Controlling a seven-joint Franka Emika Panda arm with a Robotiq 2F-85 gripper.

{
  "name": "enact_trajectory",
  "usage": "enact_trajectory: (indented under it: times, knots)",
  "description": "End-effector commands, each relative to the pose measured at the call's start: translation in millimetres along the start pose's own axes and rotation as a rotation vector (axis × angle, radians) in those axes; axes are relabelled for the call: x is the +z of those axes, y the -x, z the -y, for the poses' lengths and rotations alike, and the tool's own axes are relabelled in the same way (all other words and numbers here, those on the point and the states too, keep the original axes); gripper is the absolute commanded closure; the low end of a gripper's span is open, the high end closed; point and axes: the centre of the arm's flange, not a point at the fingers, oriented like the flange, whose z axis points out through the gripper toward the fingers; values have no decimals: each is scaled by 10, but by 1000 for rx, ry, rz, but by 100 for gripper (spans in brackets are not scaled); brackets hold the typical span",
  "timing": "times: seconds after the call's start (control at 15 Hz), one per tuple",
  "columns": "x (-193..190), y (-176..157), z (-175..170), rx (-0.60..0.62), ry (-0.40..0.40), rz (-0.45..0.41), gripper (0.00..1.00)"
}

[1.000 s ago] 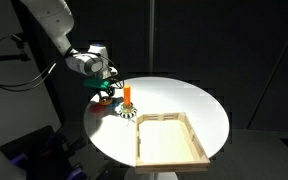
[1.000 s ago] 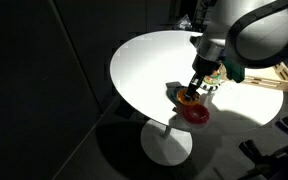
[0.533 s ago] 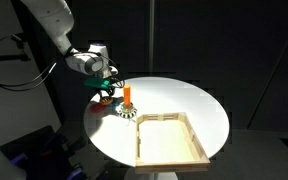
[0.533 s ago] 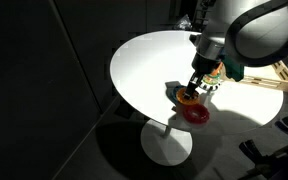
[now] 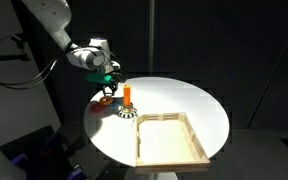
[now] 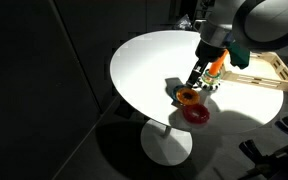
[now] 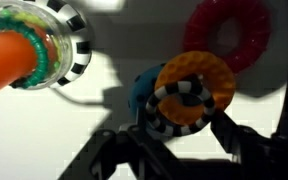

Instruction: Put the striped ring through the pole

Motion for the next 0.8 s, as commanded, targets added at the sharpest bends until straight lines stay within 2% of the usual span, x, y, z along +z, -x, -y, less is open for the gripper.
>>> enact_trajectory:
  times: [0.0,0.47,0.73]
  knots:
    - [-344,26,-118,27,32,17,58]
    - [-862,108,-436,81,100,28,58]
    - [-1100,145,-572,113,140,-7,58]
